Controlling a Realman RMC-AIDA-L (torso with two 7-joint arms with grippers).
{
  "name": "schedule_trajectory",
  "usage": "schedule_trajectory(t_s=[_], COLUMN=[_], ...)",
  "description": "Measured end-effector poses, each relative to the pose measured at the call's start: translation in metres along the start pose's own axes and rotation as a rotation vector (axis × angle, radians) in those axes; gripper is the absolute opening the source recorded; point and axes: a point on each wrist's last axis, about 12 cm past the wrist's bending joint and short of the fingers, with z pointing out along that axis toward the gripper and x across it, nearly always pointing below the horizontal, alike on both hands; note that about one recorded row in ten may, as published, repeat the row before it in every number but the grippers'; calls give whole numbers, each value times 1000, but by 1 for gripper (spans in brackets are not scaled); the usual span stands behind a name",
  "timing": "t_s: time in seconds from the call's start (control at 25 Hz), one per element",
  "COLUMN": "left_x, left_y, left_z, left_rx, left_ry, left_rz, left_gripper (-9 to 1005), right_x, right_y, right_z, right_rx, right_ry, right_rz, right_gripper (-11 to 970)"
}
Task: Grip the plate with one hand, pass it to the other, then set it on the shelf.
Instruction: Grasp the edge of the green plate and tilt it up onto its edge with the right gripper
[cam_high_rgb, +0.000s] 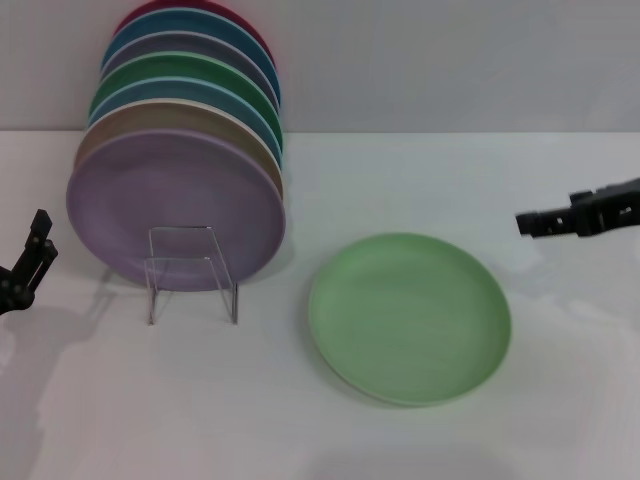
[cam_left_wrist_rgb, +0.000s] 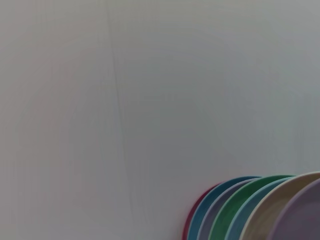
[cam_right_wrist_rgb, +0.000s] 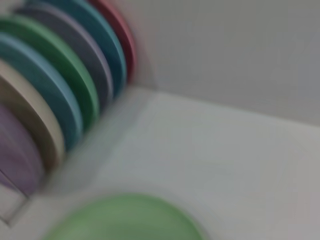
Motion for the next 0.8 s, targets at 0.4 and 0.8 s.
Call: schedule_trajectory(t_s=[0.4,0.8], left_x=[1,1], left_y=[0,-1], left_z=[-1,0], left_rx=[-2,5], left_ry=[6,5], left_rz=[-2,-1], left_gripper=[788,782], right_x=[-2,-2], right_y=[-7,-7], right_z=[40,73], right_rx=[18,24], right_ry=[169,238], right_rz=[-16,-43], right_gripper=[804,790])
